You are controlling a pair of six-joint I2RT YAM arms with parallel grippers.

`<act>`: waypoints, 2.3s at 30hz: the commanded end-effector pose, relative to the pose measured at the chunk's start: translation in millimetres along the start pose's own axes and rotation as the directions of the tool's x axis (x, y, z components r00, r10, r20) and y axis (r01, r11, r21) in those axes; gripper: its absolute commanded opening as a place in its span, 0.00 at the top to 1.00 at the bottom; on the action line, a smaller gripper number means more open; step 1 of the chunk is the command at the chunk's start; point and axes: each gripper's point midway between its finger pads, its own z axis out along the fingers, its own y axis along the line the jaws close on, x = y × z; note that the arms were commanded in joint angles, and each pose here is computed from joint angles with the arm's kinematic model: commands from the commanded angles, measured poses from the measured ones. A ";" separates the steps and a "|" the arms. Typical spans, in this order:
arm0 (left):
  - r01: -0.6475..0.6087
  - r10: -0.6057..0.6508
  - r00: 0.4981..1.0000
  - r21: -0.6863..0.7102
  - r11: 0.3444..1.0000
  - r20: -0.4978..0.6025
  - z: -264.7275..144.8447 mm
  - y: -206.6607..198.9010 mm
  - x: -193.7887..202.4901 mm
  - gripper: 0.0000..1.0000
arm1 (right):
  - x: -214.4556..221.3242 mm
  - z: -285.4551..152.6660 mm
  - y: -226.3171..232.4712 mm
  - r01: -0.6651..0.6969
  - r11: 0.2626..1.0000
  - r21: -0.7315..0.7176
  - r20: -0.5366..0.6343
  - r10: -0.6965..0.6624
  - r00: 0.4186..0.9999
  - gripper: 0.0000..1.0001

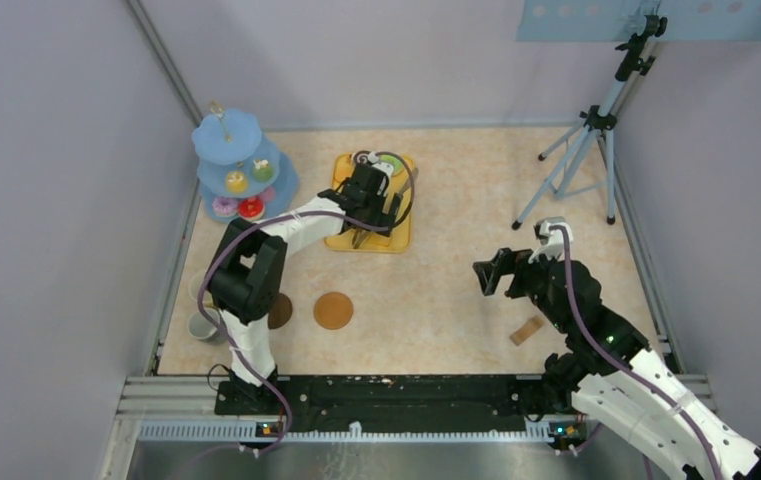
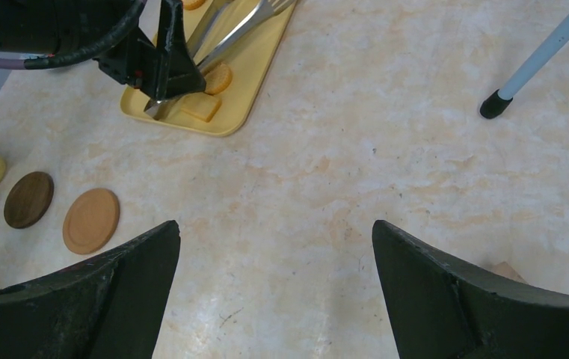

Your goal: Serve the afternoon tea

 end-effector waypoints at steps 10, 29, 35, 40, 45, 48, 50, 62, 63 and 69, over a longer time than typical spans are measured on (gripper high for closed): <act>0.020 -0.019 0.994 -0.005 1.000 0.111 45.2 -6.8 -49.1 0.12 | -19.3 -5.4 3.8 -0.025 1.000 0.001 0.035 0.025 0.999 0.04; 0.040 -0.033 0.993 -0.065 0.997 0.113 -0.1 7.5 -70.0 0.46 | -13.2 0.4 0.7 -0.029 1.000 0.011 0.042 0.029 0.999 0.05; 0.042 -0.032 0.994 -0.090 0.995 0.109 -7.7 12.0 -76.5 0.48 | -9.4 2.4 0.0 -0.029 1.000 0.010 0.039 0.029 0.999 0.05; 0.018 -0.009 0.996 -0.098 0.995 0.090 -3.5 12.0 -83.2 0.46 | -10.5 2.4 -0.2 -0.025 1.000 0.011 0.043 0.025 0.999 0.05; 0.004 0.005 0.994 -0.091 0.996 0.105 0.7 9.1 -93.1 0.43 | -9.1 3.3 -1.0 -0.025 1.000 0.014 0.042 0.025 0.999 0.05; -0.002 0.012 0.994 -0.096 0.995 0.108 4.6 9.5 -97.4 0.43 | -8.7 3.2 -1.5 -0.024 1.000 0.016 0.040 0.023 0.999 0.05; -0.005 0.016 0.994 -0.099 0.995 0.105 8.7 9.2 -97.7 0.44 | -9.2 3.0 -1.5 -0.025 1.000 0.015 0.042 0.024 0.999 0.05; -0.059 0.076 0.992 -0.164 0.985 0.102 12.7 4.9 -101.1 0.48 | -7.7 3.4 -1.9 -0.027 0.999 0.017 0.039 0.026 0.999 0.05; -0.059 0.078 0.992 -0.176 0.983 0.101 11.4 6.5 -101.4 0.49 | -7.4 3.4 -2.3 -0.026 0.999 0.019 0.038 0.025 0.999 0.05; -0.031 0.059 0.985 -0.170 0.985 0.161 -17.6 4.5 -114.1 0.59 | -8.6 2.4 -1.8 -0.029 0.999 0.016 0.043 0.028 0.999 0.05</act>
